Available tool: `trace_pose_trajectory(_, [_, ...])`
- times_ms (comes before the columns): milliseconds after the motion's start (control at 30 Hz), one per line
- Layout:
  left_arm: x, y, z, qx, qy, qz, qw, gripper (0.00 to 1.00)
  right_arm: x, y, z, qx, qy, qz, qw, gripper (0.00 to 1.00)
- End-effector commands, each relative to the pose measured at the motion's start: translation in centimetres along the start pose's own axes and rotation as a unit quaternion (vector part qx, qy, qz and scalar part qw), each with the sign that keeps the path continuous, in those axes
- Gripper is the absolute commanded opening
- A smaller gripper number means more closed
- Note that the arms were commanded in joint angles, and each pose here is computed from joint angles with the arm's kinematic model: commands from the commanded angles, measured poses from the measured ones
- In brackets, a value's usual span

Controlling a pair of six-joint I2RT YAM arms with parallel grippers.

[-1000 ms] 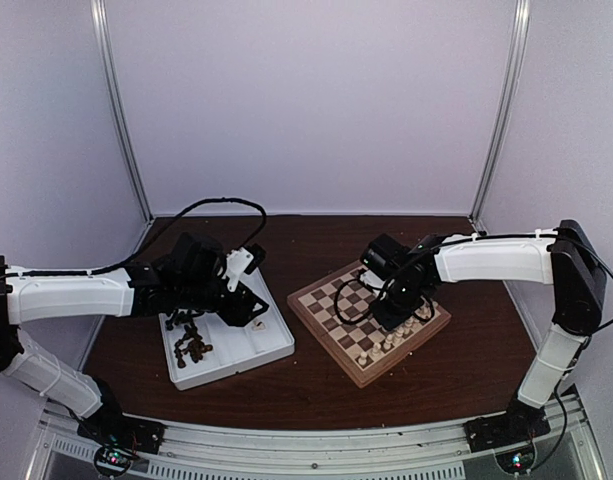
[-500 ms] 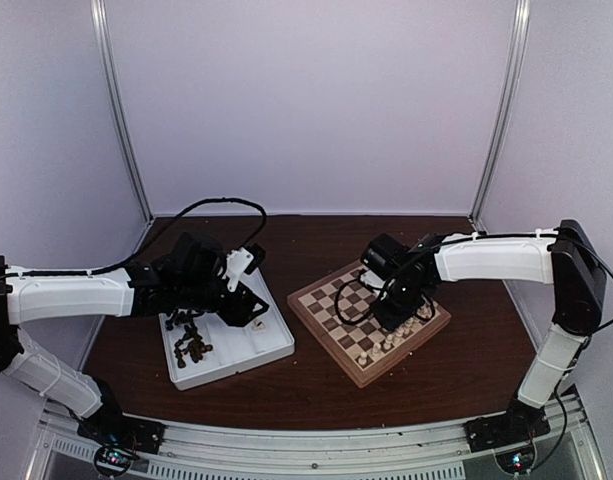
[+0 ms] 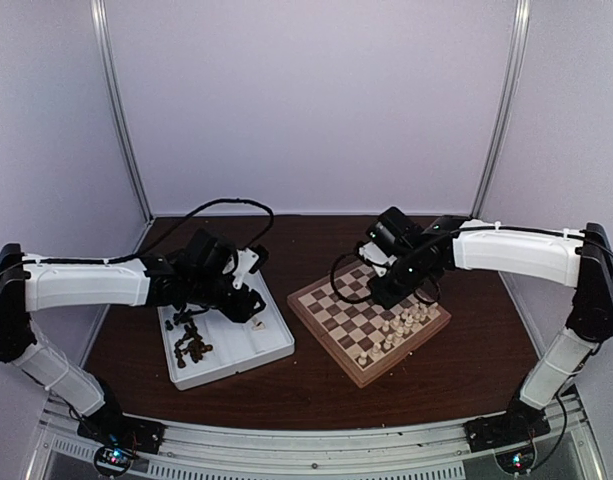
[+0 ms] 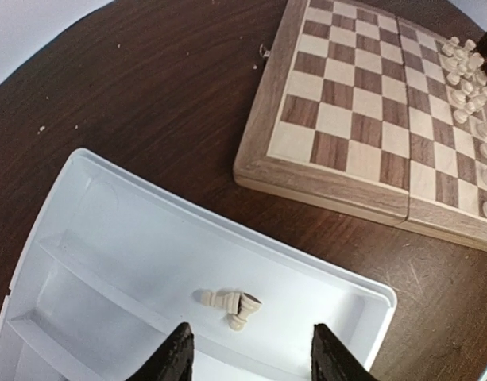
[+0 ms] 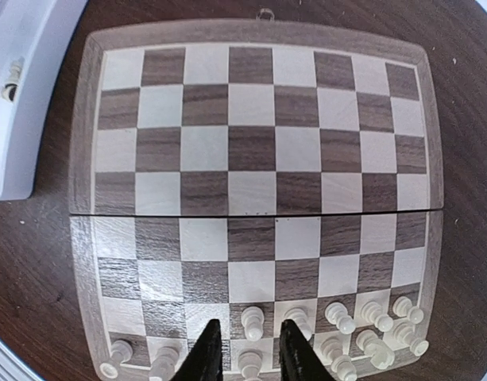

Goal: Set up the chess pieces on the board
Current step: Place the chess piece on the chessboard, then pick up the chess piece from the storage box.

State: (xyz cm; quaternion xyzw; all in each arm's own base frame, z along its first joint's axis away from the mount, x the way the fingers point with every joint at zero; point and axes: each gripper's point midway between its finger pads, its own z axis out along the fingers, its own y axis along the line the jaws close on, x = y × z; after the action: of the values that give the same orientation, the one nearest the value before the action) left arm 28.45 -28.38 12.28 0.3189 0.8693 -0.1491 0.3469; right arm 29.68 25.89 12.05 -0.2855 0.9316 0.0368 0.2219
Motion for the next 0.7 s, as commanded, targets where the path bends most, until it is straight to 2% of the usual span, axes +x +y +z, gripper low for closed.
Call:
trace_pose_trajectory(0, [0.9, 0.9, 1.5, -0.019, 0.058, -0.010, 0.998, 0.43, -2.1, 0.0, -2.1, -0.013, -0.057, 0.005, 0.998, 0.26])
trace_pose_trajectory(167, [2.1, 0.2, 3.0, 0.001, 0.107, 0.005, 0.994, 0.28, -2.2, 0.2, -2.1, -0.019, -0.071, 0.012, 0.997, 0.26])
trace_pose_trajectory(433, [3.1, -0.2, 4.2, 0.015, 0.149, 0.003, 0.989, 0.22, -1.7, 0.1, -1.8, -0.019, -0.069, 0.015, 0.997, 0.26])
trace_pose_trajectory(667, [4.0, -0.2, 4.9, 0.023, 0.181, -0.001, 0.983, 0.21, -1.6, 0.5, -1.8, -0.031, -0.066, 0.012, 0.997, 0.26])
